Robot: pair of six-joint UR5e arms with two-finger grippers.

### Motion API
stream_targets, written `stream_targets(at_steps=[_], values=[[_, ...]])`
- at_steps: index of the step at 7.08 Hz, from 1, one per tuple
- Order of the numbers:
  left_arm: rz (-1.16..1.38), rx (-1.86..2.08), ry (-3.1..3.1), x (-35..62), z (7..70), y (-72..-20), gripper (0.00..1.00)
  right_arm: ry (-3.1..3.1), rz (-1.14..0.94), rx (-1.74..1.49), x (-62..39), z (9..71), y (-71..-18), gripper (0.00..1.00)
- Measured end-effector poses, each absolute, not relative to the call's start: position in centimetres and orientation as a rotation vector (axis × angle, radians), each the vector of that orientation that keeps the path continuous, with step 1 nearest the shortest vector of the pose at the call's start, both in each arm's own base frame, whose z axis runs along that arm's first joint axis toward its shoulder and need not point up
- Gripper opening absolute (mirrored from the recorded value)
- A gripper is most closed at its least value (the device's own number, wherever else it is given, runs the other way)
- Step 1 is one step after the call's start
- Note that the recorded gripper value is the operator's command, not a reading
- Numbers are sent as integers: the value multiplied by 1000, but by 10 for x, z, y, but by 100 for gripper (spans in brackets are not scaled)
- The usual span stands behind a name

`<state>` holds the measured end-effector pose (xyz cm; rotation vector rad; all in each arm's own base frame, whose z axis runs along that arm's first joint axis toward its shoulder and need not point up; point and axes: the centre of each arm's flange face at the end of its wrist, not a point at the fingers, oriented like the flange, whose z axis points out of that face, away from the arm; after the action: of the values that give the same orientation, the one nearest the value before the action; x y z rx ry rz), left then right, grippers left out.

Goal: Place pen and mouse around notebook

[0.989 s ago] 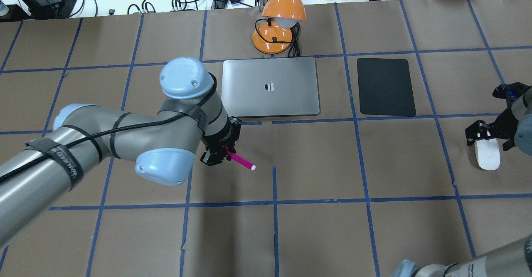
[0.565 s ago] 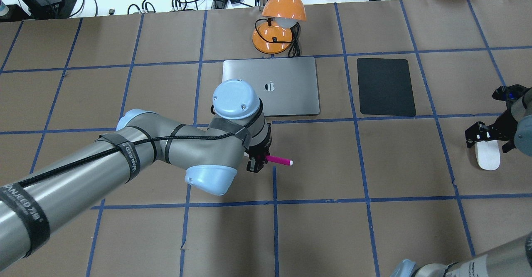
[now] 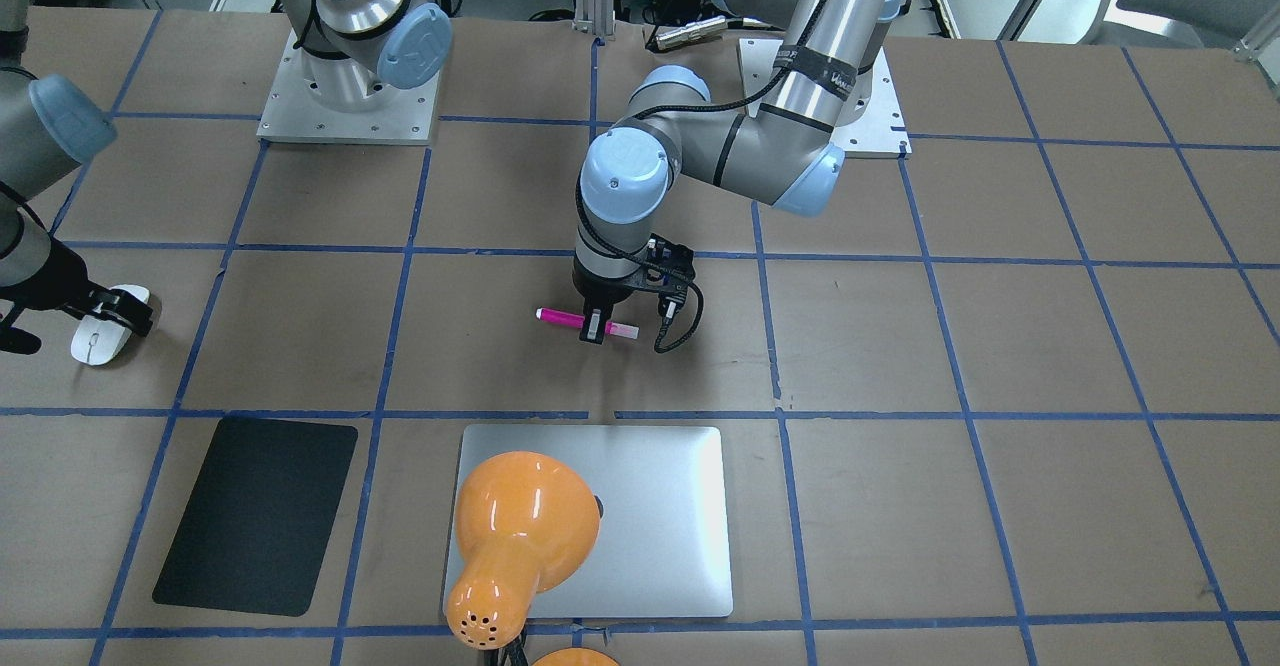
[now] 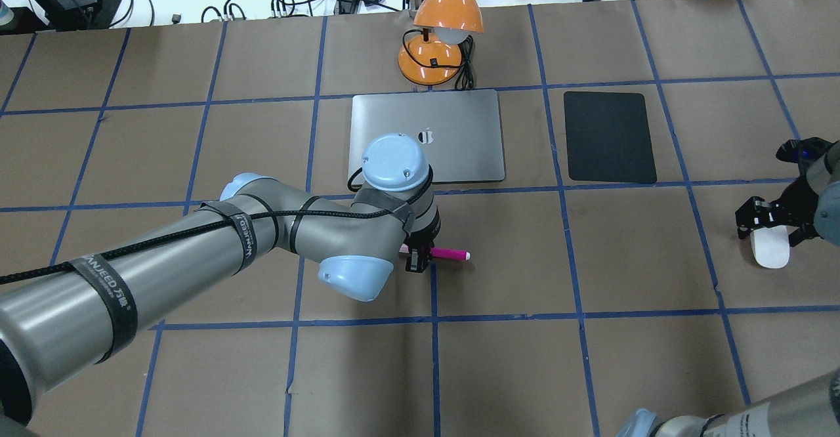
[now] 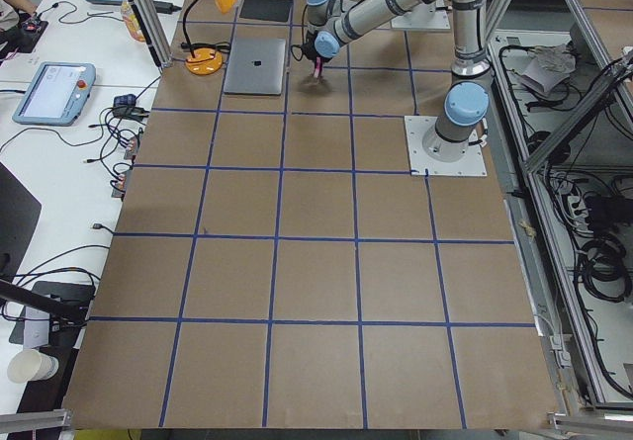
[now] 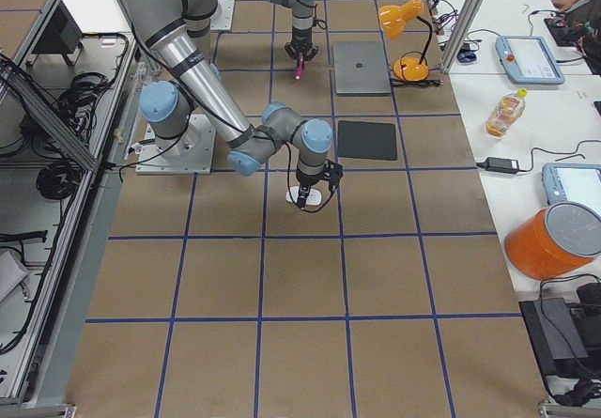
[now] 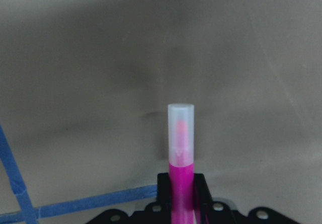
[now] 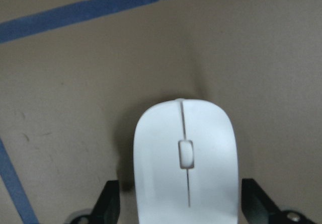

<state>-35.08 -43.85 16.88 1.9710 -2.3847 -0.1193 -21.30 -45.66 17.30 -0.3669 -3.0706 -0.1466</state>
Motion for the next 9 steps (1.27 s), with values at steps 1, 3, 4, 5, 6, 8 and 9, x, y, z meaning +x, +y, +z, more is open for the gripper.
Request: stream_targets(at_steps=[1,3,4,5,6,8,9], values=[[-129,1974,-2383,-352,166,-439,100,-3057,-160,-365,-214,173,-455,69],[-109,1896,-2406,-352,181,-444,100,-3048,-174,-362,-215,173,-454,62],[-84,1759,-2459,-352,201,-449,100,-3046,-174,-363,-215,174,-454,59],[-67,1584,-2528,-348,227,-458,100,-3044,-171,-363,-216,175,-455,60],[-61,1378,-2624,-335,255,-469,100,-3041,-165,-363,-217,178,-456,60],[-94,962,-2834,-300,315,-480,100,-3029,-133,-363,-218,189,-459,61],[-115,768,-2914,-279,344,-482,100,-3027,-106,-362,-215,196,-461,60]])
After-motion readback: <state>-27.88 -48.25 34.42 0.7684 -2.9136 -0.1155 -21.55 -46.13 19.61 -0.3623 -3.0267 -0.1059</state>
